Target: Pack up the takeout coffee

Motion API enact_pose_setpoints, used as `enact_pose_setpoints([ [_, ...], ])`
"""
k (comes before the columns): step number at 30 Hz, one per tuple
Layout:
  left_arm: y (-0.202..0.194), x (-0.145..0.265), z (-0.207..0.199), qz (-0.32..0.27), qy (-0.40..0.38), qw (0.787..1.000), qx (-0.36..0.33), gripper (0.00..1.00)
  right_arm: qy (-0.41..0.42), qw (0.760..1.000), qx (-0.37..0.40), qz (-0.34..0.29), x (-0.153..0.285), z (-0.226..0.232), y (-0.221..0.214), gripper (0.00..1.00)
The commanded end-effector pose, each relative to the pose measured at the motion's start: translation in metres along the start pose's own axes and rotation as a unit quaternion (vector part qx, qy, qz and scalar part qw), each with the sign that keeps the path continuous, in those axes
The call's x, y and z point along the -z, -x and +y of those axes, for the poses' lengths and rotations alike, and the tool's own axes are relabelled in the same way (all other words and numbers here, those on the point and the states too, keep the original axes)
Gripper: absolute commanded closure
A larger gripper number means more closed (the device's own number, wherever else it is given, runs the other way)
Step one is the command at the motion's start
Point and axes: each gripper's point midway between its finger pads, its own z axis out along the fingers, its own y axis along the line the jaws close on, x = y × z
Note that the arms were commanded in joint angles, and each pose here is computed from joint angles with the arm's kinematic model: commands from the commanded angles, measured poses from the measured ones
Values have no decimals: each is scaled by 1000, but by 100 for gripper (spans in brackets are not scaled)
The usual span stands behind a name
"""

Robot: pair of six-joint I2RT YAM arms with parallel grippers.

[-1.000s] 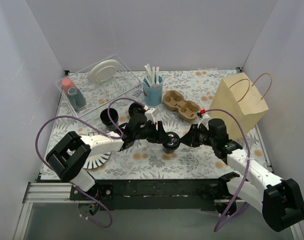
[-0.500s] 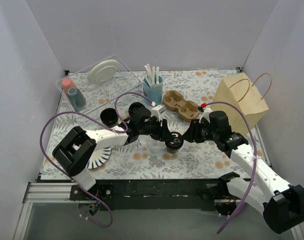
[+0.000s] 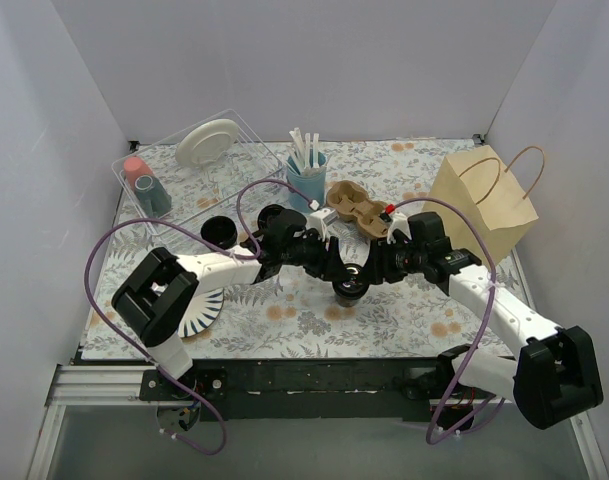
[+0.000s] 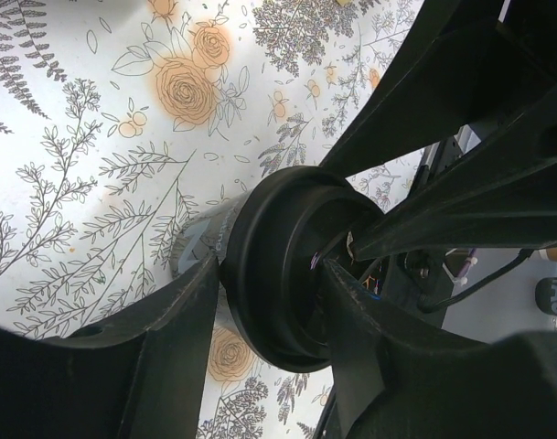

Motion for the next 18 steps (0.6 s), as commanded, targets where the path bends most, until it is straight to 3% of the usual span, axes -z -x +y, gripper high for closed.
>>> enact_pose_setpoints([
  [1,-93,10,70,140,122,982,35,55,30,999,37,-24,4,12,21,48],
  [5,-93,7,74,139,123,982,36,55,26,1000,16,0,-6,1,4,49],
  [13,-88,4,77,124,128,983,50,55,-10,998,-51,17,-19,-24,-32,63],
  [18,-43,9,78,61,141,984,86,47,-28,997,-65,7,-12,-25,-32,65],
])
